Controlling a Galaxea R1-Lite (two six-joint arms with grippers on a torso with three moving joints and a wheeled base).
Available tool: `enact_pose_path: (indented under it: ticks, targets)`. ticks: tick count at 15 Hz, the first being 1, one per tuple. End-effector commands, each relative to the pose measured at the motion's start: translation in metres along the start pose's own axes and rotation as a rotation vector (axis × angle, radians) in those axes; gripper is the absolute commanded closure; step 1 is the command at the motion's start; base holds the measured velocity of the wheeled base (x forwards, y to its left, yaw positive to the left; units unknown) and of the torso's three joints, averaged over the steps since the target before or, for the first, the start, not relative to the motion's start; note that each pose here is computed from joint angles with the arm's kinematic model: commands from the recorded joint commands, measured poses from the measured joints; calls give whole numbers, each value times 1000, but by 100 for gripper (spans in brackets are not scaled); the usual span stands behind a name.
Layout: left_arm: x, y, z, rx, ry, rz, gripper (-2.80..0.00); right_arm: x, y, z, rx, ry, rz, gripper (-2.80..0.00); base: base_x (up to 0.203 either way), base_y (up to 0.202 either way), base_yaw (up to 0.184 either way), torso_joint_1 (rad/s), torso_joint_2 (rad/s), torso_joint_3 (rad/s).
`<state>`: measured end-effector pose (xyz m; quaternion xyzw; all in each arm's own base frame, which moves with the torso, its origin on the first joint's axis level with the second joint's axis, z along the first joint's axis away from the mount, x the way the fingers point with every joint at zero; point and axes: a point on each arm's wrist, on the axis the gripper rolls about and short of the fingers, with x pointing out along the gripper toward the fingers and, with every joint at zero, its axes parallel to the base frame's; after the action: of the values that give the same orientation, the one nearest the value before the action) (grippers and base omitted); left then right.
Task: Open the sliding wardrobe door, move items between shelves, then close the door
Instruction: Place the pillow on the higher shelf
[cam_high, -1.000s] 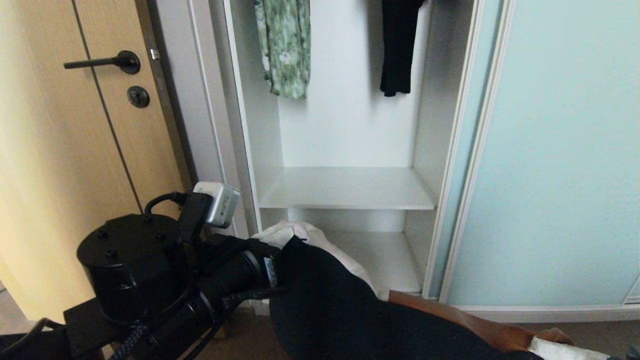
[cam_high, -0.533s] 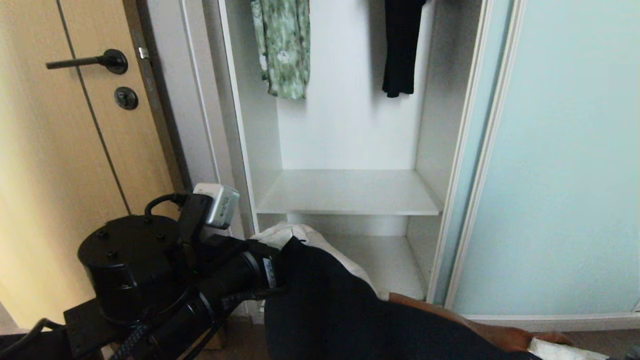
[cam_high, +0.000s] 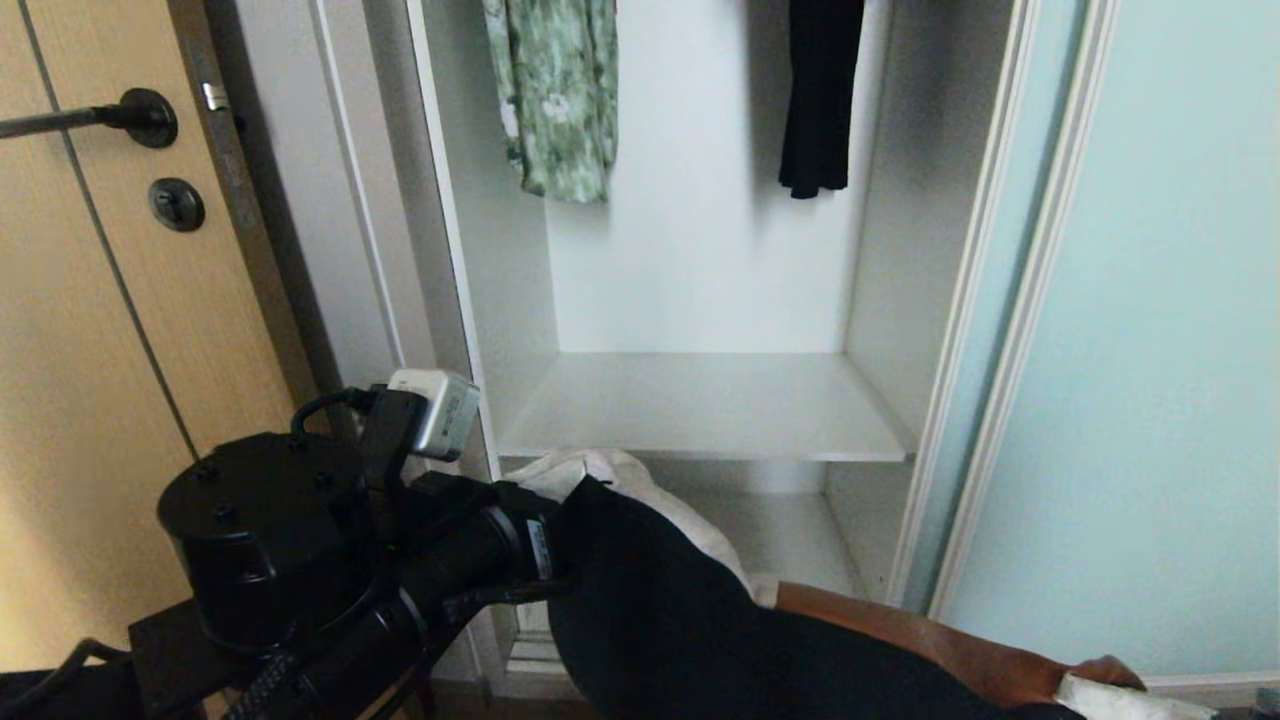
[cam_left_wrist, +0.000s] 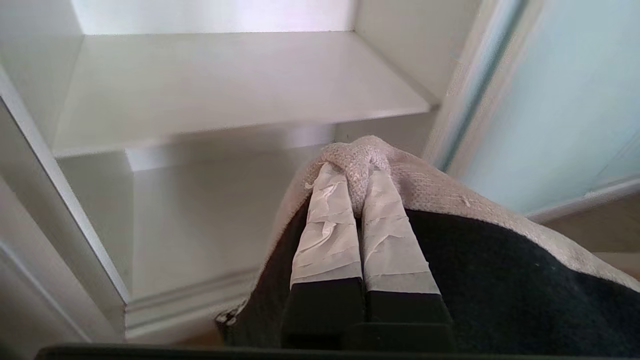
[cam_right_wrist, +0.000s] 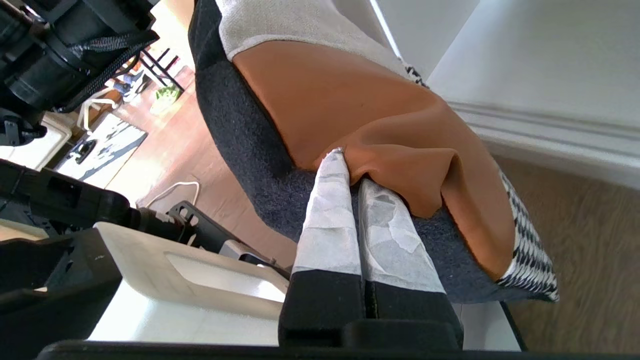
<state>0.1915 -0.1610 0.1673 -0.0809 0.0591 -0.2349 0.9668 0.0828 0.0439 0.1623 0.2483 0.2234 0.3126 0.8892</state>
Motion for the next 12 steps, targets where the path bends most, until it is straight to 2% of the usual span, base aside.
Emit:
enact_pose_path:
  ticks: [1,10,12]
  targets:
    - [1,0,0,-2,-2,1,0,1,0,0,4,4,1,0,192,0,0,2,-2,7]
    - [-1,1,-5,7,17,-3,0,1,1,2,2,1,5,0,196,0,1,1,3,2]
    - [-3,-2,-2,13,6,-13,0,0,5,7,-9,-23,17,0,120,0,-1,7,5,1]
